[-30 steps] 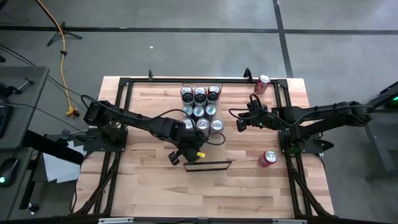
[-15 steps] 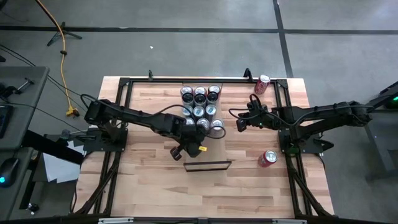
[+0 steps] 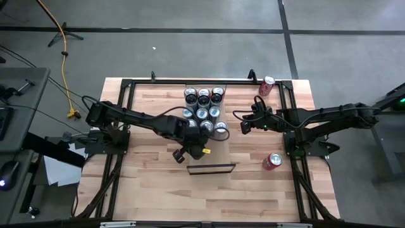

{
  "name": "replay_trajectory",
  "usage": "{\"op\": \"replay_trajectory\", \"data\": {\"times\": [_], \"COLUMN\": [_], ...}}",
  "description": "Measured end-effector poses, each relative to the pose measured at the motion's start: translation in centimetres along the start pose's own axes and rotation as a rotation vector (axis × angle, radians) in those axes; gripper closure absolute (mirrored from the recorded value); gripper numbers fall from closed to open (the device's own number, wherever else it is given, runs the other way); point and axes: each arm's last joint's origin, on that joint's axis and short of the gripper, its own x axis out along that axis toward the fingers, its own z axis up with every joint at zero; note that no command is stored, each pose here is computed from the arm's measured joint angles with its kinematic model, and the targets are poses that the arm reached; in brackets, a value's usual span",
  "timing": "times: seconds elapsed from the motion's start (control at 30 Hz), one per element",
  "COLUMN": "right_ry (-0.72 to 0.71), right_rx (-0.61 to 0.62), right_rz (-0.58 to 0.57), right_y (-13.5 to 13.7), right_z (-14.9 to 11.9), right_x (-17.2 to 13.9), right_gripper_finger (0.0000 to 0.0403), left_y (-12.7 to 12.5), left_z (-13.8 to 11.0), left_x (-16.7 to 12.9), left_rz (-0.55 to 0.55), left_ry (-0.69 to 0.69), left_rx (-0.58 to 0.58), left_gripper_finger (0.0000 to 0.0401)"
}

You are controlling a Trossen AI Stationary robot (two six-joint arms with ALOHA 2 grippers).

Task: Place canned beverage on shelf
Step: Put the red soda can on the shelf, then put the red soda can on the shelf aligned with the other orange soda can

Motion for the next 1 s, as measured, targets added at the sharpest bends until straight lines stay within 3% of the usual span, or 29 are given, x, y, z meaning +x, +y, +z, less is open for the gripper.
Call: {"op": "replay_trajectory", "data": {"times": [0.23,0.37,0.5,0.63,0.77,0.87,1.0], "right_ry": [0.0,-0.002,0.002,-0.034,-0.155,-0.272,-0.392], "right_rx": [-0.004,-0.026,-0.066,-0.161,-0.3,-0.481,-0.773], "right_rz": [0.0,0.005,0.084,0.272,0.596,0.839,1.026], "right_y": [0.0,0.0,0.2,0.8,2.0,2.8,3.7], "right_z": [0.0,0.0,0.4,1.3,2.9,3.6,3.1], "right_x": [0.0,0.0,-0.6,-1.9,-4.0,-5.4,-6.6], "right_gripper_finger": [0.0403,0.0403,0.0403,0.0403,0.0403,0.0403,0.0403], "left_y": [0.0,1.2,2.3,2.7,2.0,0.9,-0.7], "left_z": [1.6,3.5,4.2,3.1,1.7,0.8,-0.4], "left_x": [-1.1,-4.5,-9.3,-13.1,-14.9,-15.0,-13.8], "left_rz": [0.027,0.101,0.179,0.227,0.276,0.322,0.365], "left_ry": [-0.048,-0.151,-0.28,-0.422,-0.575,-0.722,-0.899], "left_rx": [-0.034,-0.083,-0.241,-0.458,-0.575,-0.645,-0.741], "left_gripper_finger": [0.0401,0.0401,0.0401,0.0401,0.0401,0.0401,0.0401]}}
